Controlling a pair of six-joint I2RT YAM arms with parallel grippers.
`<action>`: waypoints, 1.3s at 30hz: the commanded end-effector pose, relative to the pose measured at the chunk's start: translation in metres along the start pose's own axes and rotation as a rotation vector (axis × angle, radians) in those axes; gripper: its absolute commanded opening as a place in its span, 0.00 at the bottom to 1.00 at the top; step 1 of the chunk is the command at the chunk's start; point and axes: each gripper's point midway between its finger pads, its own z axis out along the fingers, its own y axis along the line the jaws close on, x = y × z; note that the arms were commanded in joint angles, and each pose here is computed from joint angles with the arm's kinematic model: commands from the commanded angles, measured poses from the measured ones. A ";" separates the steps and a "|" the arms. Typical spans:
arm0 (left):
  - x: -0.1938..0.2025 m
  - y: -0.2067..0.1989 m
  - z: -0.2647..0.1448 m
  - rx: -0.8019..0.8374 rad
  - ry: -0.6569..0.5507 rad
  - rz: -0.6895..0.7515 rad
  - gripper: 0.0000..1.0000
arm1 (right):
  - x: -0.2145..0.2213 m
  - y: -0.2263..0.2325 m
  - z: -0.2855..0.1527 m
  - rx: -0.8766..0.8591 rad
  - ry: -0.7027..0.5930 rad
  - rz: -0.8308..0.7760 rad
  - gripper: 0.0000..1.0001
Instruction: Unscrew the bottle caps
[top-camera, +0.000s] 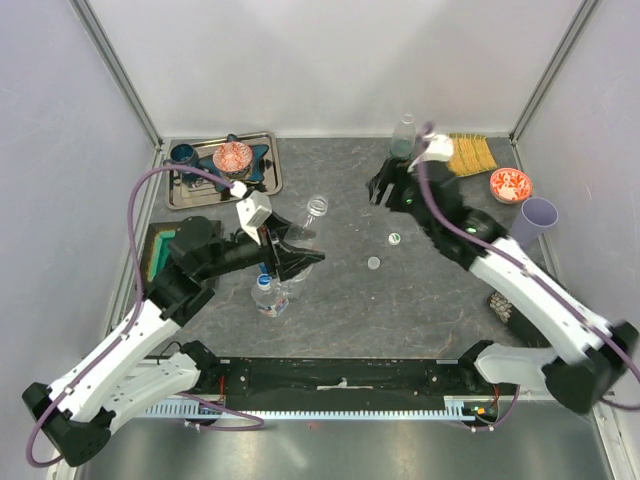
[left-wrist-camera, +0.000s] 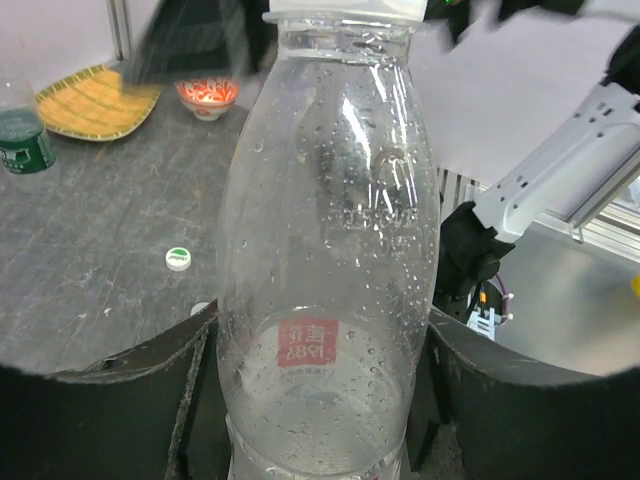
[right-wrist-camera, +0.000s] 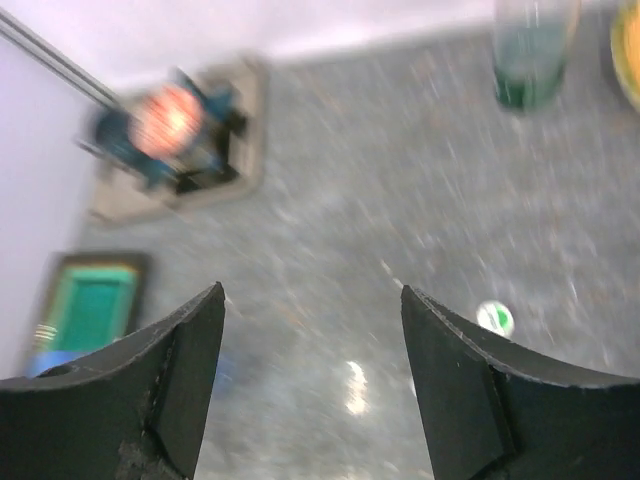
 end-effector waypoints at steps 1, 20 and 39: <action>-0.014 0.000 0.017 0.061 -0.009 0.061 0.61 | -0.079 0.051 -0.086 -0.318 -0.163 -0.025 0.78; -0.006 -0.006 0.072 0.217 0.096 -0.038 0.62 | -0.064 0.124 -0.153 -0.821 -0.055 -0.076 0.93; -0.010 0.013 0.076 0.087 0.098 -0.039 0.78 | -0.062 0.125 -0.157 -0.836 -0.039 -0.096 0.12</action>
